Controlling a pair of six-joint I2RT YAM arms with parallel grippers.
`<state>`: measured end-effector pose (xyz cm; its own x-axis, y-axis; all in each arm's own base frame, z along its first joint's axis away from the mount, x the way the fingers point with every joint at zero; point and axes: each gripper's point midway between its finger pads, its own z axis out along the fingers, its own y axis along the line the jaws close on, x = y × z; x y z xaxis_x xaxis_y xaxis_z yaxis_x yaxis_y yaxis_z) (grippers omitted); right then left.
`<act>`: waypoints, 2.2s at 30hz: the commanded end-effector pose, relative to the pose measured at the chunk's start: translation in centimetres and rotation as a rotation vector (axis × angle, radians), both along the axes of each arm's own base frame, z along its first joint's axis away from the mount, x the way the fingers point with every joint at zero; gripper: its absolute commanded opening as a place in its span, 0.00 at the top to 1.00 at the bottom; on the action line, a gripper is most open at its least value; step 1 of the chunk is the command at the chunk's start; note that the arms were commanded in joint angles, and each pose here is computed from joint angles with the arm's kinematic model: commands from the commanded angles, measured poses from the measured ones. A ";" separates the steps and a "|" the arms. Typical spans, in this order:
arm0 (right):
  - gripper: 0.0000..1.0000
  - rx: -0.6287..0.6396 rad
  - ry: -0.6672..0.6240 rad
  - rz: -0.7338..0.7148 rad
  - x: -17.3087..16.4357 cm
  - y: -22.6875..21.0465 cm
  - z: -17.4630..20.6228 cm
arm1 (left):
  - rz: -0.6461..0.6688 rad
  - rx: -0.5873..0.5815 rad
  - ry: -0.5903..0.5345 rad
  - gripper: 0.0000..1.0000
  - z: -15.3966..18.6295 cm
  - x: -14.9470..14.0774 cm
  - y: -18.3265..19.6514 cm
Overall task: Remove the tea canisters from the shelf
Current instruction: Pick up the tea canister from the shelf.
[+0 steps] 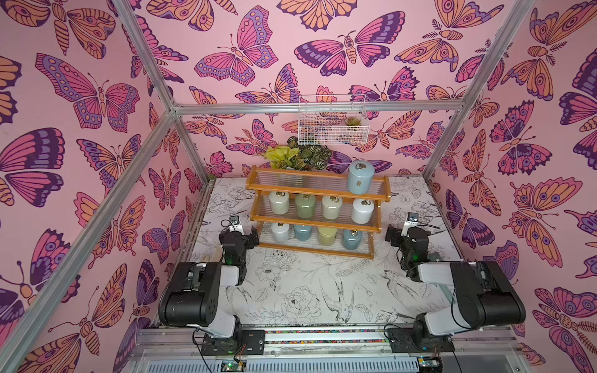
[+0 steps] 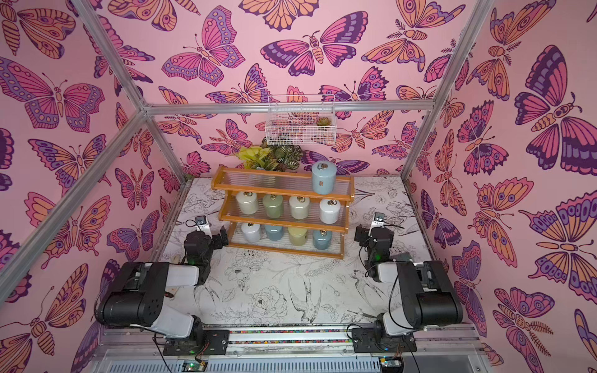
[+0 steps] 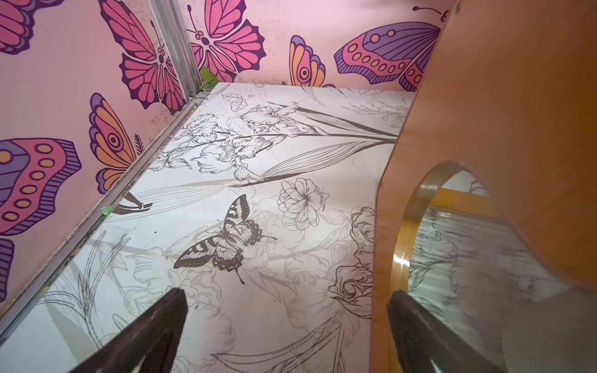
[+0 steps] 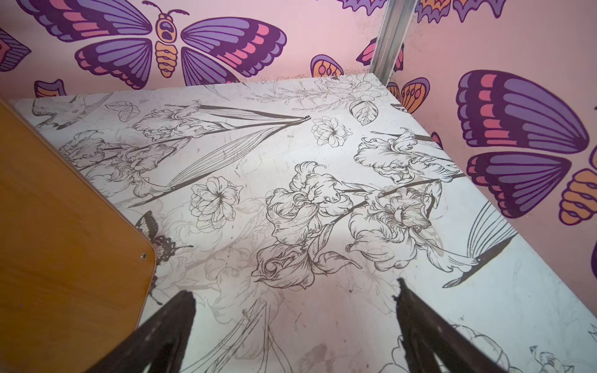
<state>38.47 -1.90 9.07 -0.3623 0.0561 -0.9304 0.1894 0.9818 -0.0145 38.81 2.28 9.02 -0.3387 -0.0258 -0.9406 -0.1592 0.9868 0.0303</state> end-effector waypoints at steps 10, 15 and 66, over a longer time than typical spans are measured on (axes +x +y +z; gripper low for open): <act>0.01 -0.014 -0.016 -0.017 0.5 -0.5 0.6 | -0.004 0.010 -0.002 0.00 0.0 0.2 0.0; 0.01 -0.014 -0.017 -0.016 0.6 -0.4 0.6 | -0.005 0.010 -0.002 0.00 0.0 0.2 -0.1; 0.01 -0.007 -0.205 -0.152 -4.6 -2.7 19.3 | -0.327 -0.410 -0.116 0.00 21.6 -10.4 -8.8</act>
<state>35.06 -4.39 28.25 -0.0963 0.0773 -0.9923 0.3194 0.9467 0.0428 29.53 -4.24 29.60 -0.2467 -0.2822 -0.9271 0.0609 0.9503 -0.3054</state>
